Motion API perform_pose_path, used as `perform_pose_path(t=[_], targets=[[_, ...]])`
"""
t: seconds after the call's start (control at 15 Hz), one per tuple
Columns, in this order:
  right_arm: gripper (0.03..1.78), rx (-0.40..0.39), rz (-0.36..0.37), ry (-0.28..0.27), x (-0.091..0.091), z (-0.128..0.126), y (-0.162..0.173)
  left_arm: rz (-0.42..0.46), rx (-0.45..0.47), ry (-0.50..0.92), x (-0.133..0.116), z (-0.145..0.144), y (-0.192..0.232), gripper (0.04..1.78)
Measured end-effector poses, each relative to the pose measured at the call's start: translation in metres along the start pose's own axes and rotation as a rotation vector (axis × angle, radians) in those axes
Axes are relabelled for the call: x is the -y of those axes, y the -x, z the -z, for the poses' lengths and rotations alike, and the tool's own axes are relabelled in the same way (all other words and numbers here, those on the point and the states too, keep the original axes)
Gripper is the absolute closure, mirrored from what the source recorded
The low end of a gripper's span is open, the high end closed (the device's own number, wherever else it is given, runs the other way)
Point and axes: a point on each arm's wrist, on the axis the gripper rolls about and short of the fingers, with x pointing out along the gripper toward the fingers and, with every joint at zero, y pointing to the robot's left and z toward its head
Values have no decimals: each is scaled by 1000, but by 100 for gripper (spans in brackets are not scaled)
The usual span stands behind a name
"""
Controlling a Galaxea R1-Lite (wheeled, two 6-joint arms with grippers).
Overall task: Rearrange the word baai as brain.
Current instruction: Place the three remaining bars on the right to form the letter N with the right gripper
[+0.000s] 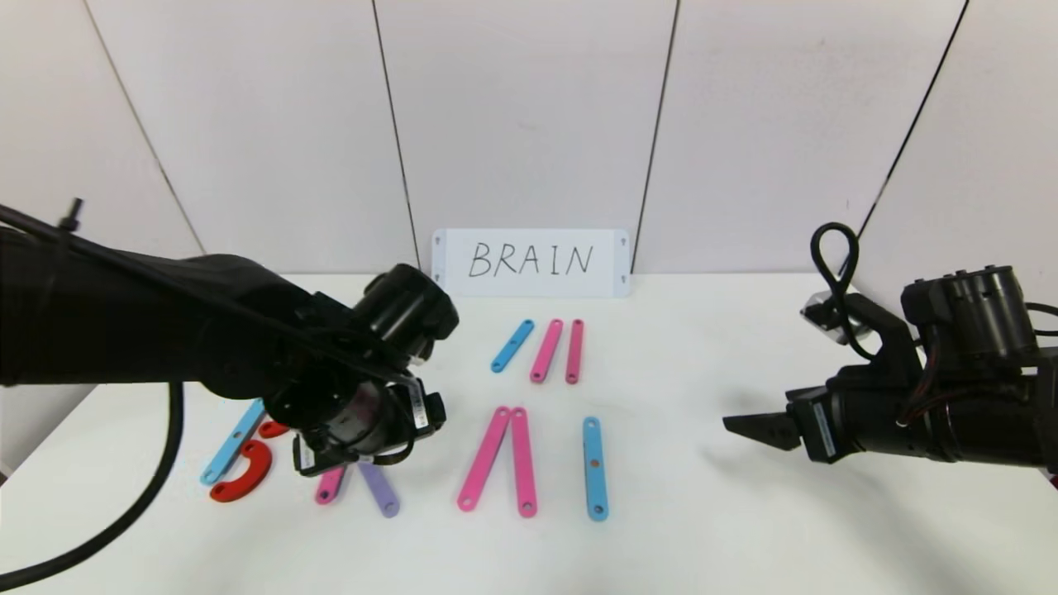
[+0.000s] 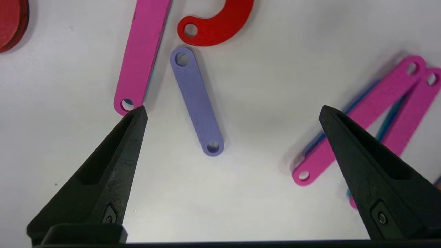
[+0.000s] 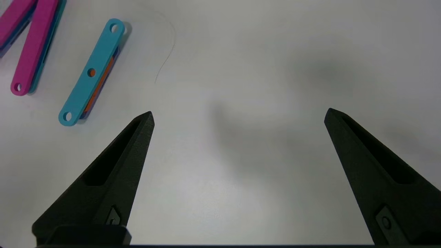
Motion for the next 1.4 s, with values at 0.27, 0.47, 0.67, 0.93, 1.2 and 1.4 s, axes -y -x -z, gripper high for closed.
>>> perform_pose_path(t=[0.27, 0.47, 0.67, 0.93, 1.2, 1.4], targets=[[8, 25, -12, 14, -3, 3, 0, 197, -52, -196, -27, -20, 34, 8], [8, 37, -8, 11, -4, 1, 1, 329, -63, -271, -59, -43, 47, 8], [8, 67, -2, 2, -3, -8, 6, 480, -57, -364, -96, -59, 57, 8], [8, 110, 12, 4, -9, -29, 13, 592, -27, -479, -122, -53, 65, 8], [8, 91, 53, -38, -28, -62, 17, 603, 5, -460, -130, -52, 63, 8], [8, 88, 84, -32, -48, -82, 1, 591, 45, -433, -137, -57, 58, 8]])
